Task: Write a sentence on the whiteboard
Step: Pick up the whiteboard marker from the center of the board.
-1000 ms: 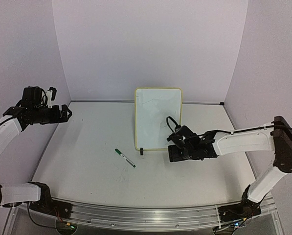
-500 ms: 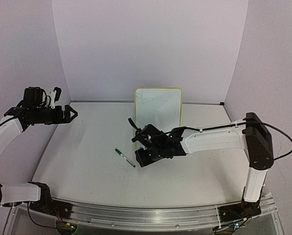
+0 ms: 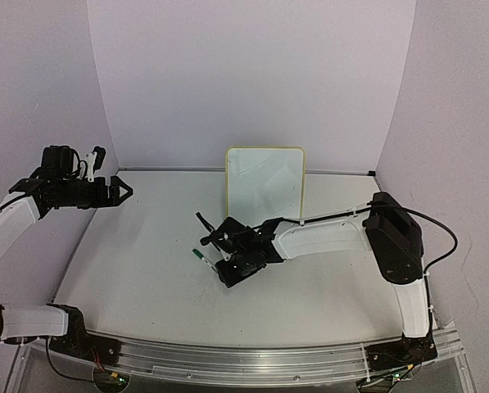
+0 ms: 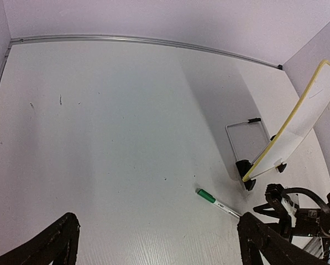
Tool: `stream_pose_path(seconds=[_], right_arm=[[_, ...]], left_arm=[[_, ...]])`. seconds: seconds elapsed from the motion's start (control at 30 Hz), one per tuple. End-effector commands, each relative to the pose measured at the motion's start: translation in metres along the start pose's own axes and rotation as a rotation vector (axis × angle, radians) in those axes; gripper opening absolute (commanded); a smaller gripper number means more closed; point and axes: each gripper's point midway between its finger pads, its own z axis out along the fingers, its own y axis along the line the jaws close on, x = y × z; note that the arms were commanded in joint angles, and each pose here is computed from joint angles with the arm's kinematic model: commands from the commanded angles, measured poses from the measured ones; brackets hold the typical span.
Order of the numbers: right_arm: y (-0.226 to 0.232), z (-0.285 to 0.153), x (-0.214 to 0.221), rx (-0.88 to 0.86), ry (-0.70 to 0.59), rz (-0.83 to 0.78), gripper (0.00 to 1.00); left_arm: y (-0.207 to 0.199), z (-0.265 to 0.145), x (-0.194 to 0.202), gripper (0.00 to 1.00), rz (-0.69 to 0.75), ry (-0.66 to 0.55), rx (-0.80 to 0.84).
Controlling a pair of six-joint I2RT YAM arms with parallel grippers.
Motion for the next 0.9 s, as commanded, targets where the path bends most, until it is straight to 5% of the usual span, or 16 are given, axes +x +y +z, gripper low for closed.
stream_pose_path(seconds=[0.0,0.57,0.87], right_arm=[[0.007,0.003,-0.012,-0.002,-0.012,-0.026,0.41],[0.002,0.023,-0.012,0.046,0.004,-0.043,0.2],[0.002,0.021,-0.013,0.049,-0.003,-0.044,0.0]], left_arm=[[-0.005,0.0,-0.009,0.99,0.025,-0.03,0.024],[-0.006,0.003,-0.007,0.99,0.023,-0.018,0.032],[-0.013,0.009,-0.003,0.99,0.007,0.007,0.061]])
